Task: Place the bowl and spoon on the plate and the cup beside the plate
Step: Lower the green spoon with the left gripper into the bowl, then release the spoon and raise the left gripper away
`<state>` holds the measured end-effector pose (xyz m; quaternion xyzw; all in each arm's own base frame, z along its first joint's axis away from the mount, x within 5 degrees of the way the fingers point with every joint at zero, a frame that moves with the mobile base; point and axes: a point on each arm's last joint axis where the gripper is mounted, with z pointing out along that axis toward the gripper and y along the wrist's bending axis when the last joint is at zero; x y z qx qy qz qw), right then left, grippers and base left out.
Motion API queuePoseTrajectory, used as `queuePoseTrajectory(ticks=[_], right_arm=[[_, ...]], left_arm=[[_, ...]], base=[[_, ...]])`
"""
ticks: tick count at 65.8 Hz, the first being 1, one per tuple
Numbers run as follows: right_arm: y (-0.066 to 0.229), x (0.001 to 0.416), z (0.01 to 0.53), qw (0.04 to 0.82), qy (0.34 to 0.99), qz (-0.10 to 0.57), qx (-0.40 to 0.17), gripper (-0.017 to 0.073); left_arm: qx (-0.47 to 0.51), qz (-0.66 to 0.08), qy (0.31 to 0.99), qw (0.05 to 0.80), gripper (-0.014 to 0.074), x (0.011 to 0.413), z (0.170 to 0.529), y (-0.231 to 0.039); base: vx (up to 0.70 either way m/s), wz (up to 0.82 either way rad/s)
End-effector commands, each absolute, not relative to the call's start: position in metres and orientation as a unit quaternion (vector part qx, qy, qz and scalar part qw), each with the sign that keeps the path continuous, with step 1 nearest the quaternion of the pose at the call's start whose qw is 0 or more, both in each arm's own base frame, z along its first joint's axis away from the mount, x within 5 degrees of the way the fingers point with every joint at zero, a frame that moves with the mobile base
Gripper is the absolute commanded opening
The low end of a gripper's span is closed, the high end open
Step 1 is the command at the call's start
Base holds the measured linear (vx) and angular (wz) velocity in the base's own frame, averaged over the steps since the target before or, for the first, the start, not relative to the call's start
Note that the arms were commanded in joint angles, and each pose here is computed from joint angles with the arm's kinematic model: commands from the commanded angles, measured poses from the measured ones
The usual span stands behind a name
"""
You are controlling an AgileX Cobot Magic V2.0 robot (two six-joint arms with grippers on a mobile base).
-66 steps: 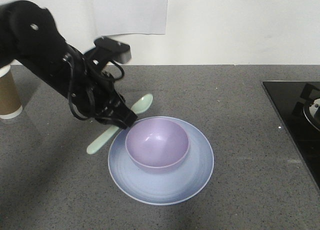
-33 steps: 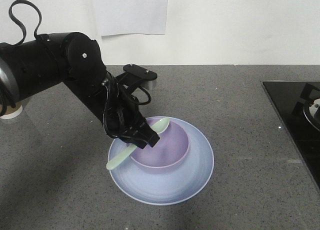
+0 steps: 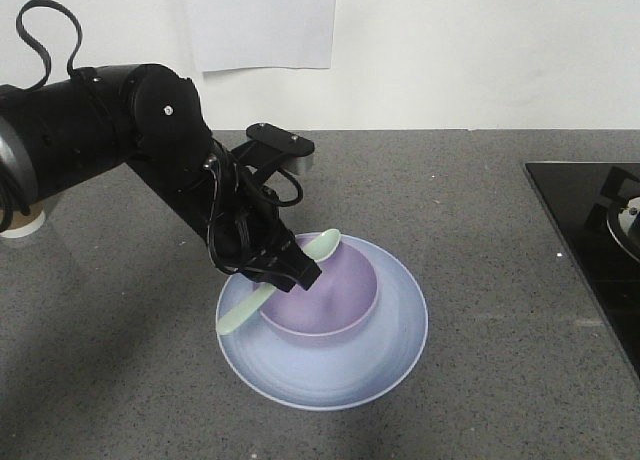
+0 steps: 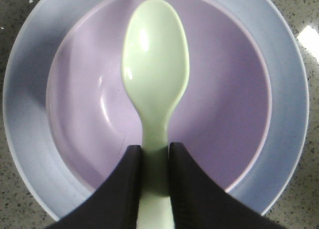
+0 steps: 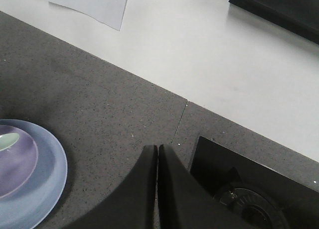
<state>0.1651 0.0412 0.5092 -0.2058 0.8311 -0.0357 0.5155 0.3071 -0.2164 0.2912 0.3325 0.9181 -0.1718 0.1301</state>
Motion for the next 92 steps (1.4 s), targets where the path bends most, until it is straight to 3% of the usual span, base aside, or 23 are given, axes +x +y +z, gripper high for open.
queuePoseTrajectory(ticks=[1,35,48,61,62,77,92], right_arm=[[0.038,0.161,0.523,0.558,0.805,-0.043,-0.196,-0.0006],[0.038,0.161,0.523,0.557,0.806,-0.043,-0.196,-0.0006],[0.038,0.161,0.523,0.557,0.806,-0.043,-0.196,-0.0006],[0.038,0.161,0.523,0.557,0.806,-0.043,-0.196,-0.0006],[0.038,0.161,0.523,0.557,0.806,-0.043,-0.196,-0.0006],[0.039,0.165,0.521,0.552,0.809,-0.043,-0.198,-0.0006],[0.042,0.176,0.516,0.54,0.816,-0.044,-0.2,-0.0006]], left_arm=[[0.327,-0.194,0.908,0.176,0.0032,0.302,0.318,-0.218],[0.325,-0.196,0.907,0.184,0.0336,0.303,0.321,-0.218],[0.335,-0.196,0.902,0.189,0.035,0.302,0.338,-0.218],[0.359,-0.159,0.892,0.224,0.0349,0.301,0.387,-0.21],[0.344,-0.121,0.889,0.275,0.0349,0.297,0.415,-0.197],[0.274,0.04,0.885,0.375,0.0329,0.281,0.462,-0.146],[0.169,0.188,0.836,0.487,0.0288,0.239,0.522,-0.084]], base=[[0.0,0.0],[0.0,0.0],[0.0,0.0],[0.0,0.0],[0.0,0.0],[0.0,0.0],[0.0,0.0]])
